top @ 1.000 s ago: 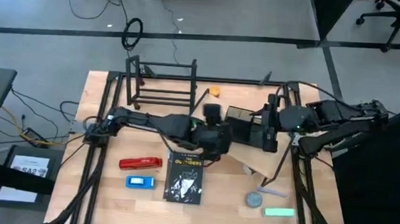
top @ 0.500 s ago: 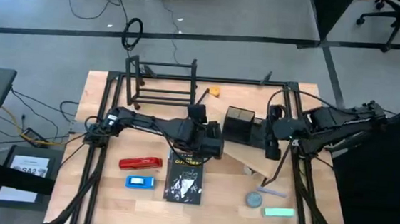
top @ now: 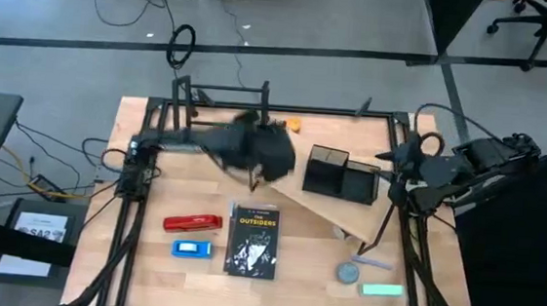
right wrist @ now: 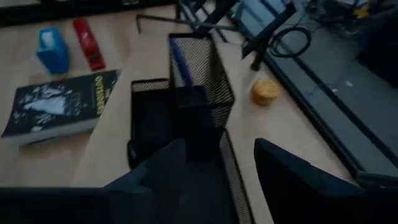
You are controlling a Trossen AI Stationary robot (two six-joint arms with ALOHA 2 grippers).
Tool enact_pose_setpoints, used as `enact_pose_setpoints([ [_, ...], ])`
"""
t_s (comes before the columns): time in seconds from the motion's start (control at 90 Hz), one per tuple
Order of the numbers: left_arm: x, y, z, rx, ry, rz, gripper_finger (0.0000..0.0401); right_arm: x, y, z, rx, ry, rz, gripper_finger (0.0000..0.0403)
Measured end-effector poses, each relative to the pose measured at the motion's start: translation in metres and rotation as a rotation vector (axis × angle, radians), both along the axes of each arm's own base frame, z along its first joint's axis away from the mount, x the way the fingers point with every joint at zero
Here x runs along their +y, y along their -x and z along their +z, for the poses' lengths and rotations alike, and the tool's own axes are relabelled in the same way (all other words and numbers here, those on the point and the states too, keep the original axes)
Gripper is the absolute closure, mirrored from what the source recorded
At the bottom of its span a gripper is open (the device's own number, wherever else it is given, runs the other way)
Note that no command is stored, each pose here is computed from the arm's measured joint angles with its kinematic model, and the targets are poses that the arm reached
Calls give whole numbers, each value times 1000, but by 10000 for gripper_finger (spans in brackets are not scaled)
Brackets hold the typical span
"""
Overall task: Stock shelves
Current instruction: Adjust the shelf, pen holder and book shelf
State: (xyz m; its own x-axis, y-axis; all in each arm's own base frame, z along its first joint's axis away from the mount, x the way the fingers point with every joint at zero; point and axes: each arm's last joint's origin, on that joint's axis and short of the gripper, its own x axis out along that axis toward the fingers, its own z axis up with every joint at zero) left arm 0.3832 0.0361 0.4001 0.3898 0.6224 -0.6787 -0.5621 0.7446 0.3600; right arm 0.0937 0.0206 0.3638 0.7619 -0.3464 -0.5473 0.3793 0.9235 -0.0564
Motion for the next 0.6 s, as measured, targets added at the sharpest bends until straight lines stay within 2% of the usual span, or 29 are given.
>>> enact_pose_setpoints([
  [0.144, 74, -15, 6, -140, 68, -155, 305, 2, -5, -6, -16, 2, -10, 245],
  [0.256, 136, -19, -3, -215, 63, -177, 354, 5, -12, -17, -23, -6, -14, 249],
  [0.333, 176, -24, -22, -249, 78, -198, 388, 7, -17, -26, -26, -16, -20, 250],
  [0.4, 201, -33, -40, -295, 102, -226, 395, 8, -20, -32, -35, -24, -24, 250],
  [0.6, 240, -61, -104, -305, 125, -199, 400, 9, -22, -38, -37, -43, -40, 251],
])
